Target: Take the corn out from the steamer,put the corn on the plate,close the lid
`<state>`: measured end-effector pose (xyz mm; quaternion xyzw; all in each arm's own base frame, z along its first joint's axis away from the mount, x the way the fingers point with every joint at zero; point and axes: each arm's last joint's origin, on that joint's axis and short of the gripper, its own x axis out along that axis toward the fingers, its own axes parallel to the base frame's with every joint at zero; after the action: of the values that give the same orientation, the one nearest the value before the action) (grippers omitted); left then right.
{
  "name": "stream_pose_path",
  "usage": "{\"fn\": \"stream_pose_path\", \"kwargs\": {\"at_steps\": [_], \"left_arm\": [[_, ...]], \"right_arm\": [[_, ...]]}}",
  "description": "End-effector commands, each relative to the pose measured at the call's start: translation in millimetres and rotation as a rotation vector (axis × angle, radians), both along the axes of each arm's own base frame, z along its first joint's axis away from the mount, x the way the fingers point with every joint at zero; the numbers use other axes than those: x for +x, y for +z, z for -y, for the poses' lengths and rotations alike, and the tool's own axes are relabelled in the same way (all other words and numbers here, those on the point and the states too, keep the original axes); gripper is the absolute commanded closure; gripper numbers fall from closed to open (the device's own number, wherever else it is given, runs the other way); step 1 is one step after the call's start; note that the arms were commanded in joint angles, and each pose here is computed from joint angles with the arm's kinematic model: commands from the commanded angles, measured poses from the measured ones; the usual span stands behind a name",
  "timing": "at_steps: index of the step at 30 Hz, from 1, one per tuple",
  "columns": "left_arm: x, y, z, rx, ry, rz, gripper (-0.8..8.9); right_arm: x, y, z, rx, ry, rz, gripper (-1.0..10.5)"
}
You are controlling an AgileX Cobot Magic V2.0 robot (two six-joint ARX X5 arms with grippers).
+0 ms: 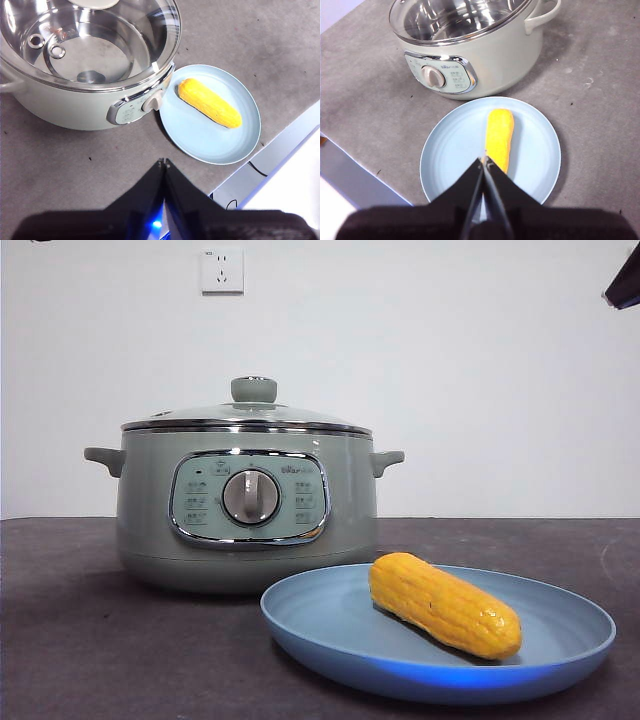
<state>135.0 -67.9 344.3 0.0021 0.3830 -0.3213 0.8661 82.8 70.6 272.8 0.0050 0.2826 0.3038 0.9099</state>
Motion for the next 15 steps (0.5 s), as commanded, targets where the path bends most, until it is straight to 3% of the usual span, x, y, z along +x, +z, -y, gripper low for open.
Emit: {"fn": "stream_pose_path", "kwargs": {"at_steps": [1, 8, 12, 15], "left_arm": [[1.2, -0.4, -0.2, 0.029, -0.006, 0.031, 8.21], [4.0, -0.4, -3.5, 0.115, 0.091, 0.077, 8.17], [3.5, 0.1, -4.2, 0.123, 0.088, 0.088, 8.17], [0.7, 10.4, -11.3, 0.187, 0.075, 0.264, 8.17]], "right_arm": [[0.0, -1.2, 0.0, -0.002, 0.000, 0.001, 9.5], [-0.1, -1.3, 0.0, -0.003, 0.000, 0.001, 9.5], [-0.1, -1.3, 0.0, -0.003, 0.000, 0.001, 9.5], [-0.1, -1.3, 0.0, -0.004, 0.000, 0.000, 9.5]]}}
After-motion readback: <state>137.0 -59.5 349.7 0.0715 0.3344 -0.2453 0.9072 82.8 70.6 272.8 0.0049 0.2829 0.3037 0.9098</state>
